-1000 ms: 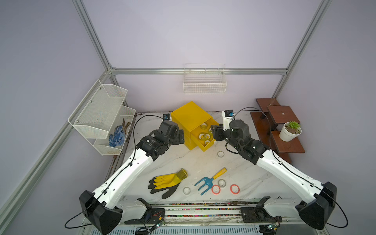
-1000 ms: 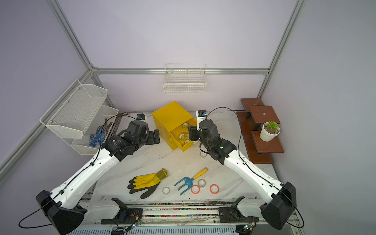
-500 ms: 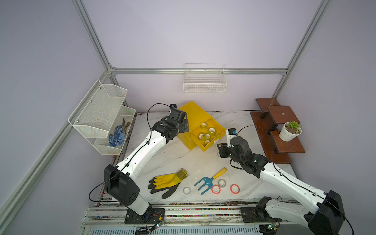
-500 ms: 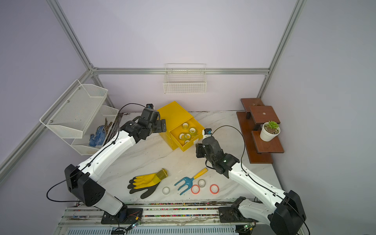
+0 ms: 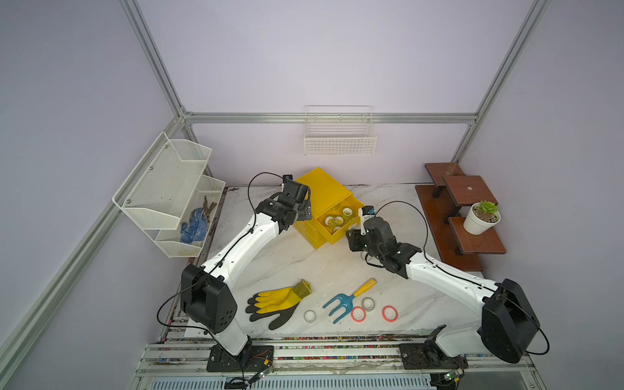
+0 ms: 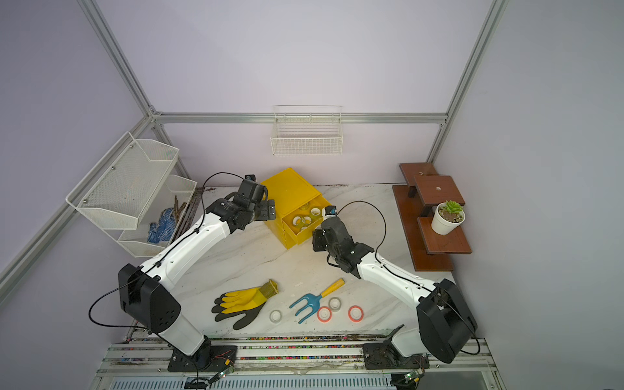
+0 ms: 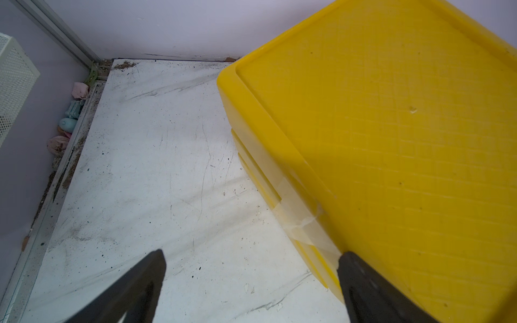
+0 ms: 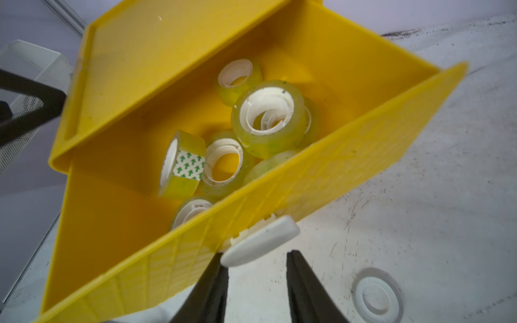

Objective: Place the transparent tape into the drawer according to color
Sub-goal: Close the drawer in the storage box.

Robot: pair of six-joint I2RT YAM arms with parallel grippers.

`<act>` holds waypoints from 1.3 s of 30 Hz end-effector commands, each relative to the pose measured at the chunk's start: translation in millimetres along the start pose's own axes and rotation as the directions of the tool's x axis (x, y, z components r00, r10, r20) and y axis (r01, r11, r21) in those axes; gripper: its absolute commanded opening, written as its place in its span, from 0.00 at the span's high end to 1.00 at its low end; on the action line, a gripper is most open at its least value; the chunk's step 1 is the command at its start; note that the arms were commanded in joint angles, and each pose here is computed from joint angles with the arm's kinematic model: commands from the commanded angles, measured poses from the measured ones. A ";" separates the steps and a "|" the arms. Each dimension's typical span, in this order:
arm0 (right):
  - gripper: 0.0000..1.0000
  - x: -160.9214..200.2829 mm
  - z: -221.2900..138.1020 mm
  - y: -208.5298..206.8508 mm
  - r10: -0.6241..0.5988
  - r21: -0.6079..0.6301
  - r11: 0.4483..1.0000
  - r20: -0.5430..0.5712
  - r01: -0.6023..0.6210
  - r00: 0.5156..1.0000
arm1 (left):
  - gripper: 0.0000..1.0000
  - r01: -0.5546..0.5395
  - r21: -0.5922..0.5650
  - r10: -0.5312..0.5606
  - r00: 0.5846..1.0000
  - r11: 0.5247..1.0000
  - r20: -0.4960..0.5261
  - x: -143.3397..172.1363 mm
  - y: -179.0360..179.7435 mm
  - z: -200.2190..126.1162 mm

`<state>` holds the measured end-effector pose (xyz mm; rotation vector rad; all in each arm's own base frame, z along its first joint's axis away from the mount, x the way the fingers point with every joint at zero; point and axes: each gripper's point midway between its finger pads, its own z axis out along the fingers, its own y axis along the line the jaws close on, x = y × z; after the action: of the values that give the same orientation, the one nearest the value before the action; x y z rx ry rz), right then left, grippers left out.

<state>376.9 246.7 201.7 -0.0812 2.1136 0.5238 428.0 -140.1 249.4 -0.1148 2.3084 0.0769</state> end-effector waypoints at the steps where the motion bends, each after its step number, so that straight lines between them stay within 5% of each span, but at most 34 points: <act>1: 0.60 -38.5 7.4 20.1 0.013 -0.073 0.997 0.120 -0.004 0.993 | 0.00 -0.002 0.026 0.002 1.000 1.000 0.024 -11.3 -4.9 0.6; 13: 0.60 -45.3 60.8 42.4 0.029 -0.141 0.990 0.120 -0.011 0.992 | 0.00 -0.012 0.039 0.012 1.000 0.999 -0.011 1.2 -7.1 9.8; 22: 0.50 -40.3 58.9 41.0 0.041 -0.139 0.990 0.101 -0.027 0.994 | 0.00 -0.008 0.058 0.010 0.999 0.998 -0.032 8.9 -10.6 15.0; 28: 0.48 -23.5 34.2 10.7 0.165 -0.067 0.985 0.091 -0.159 0.982 | 0.00 -0.004 0.056 0.005 1.000 0.998 -0.026 9.9 -7.9 14.0; 31: 0.43 -13.3 29.8 -5.4 0.302 -0.080 0.952 0.072 -0.296 0.951 | 0.00 -0.002 0.053 0.004 1.000 0.999 -0.028 11.8 -6.2 14.9; 39: 0.35 -7.3 45.1 17.9 0.558 -0.377 0.755 -0.060 -0.536 0.828 | 0.00 -0.009 0.058 0.011 0.999 0.998 -0.034 15.5 -6.3 16.6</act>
<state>411.9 258.2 170.4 0.3181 2.0416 0.9987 424.8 -143.8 215.4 -0.0687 2.3890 0.0565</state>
